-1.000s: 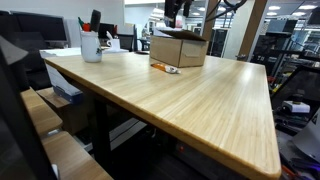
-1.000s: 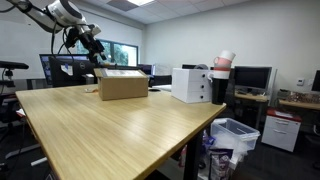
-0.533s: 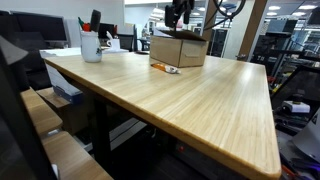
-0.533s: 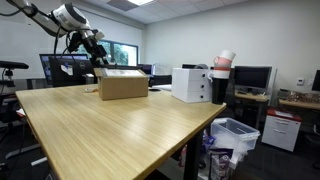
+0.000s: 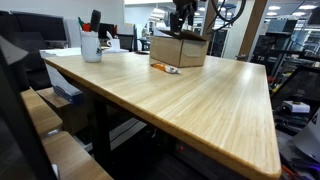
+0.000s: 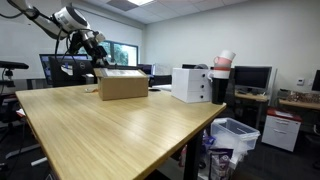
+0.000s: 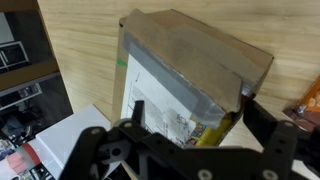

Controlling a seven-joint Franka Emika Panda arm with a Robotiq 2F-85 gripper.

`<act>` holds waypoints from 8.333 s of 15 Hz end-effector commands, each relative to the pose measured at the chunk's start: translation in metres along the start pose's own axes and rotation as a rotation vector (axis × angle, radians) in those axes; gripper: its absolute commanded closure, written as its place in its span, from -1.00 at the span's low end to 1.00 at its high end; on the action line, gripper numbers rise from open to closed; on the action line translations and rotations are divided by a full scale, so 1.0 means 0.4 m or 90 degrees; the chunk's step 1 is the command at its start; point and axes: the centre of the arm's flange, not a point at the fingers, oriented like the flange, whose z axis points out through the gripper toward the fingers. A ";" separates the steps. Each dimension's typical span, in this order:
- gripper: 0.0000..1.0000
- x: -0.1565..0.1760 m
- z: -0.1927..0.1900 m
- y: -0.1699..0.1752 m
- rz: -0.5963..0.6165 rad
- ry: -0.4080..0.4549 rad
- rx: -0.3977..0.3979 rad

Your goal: Pour the contents of the box onto the table

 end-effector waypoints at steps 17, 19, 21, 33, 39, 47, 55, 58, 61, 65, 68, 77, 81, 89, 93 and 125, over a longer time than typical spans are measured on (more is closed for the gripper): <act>0.21 -0.016 0.034 0.035 -0.008 -0.011 -0.054; 0.63 -0.018 0.045 0.040 -0.015 -0.012 -0.061; 0.84 -0.019 0.045 0.046 -0.014 -0.009 -0.063; 0.94 -0.016 -0.016 0.101 -0.066 0.028 -0.207; 0.94 -0.011 -0.046 0.109 -0.100 0.057 -0.275; 0.95 -0.027 -0.088 0.103 -0.093 0.075 -0.378; 0.95 -0.061 -0.011 0.014 -0.138 0.030 -0.342; 0.95 -0.070 -0.011 -0.018 -0.166 0.033 -0.366; 0.95 -0.086 -0.036 -0.072 -0.204 0.055 -0.380; 0.95 -0.112 -0.070 -0.128 -0.226 0.074 -0.381; 0.96 -0.122 -0.071 -0.156 -0.230 0.061 -0.365; 0.96 -0.123 -0.058 -0.191 -0.226 0.010 -0.288; 0.96 -0.114 -0.063 -0.180 -0.207 -0.012 -0.240; 0.96 -0.109 -0.074 -0.178 -0.182 -0.019 -0.208; 0.96 -0.107 -0.068 -0.168 -0.179 -0.024 -0.177; 0.96 -0.109 -0.090 -0.162 -0.126 0.020 0.006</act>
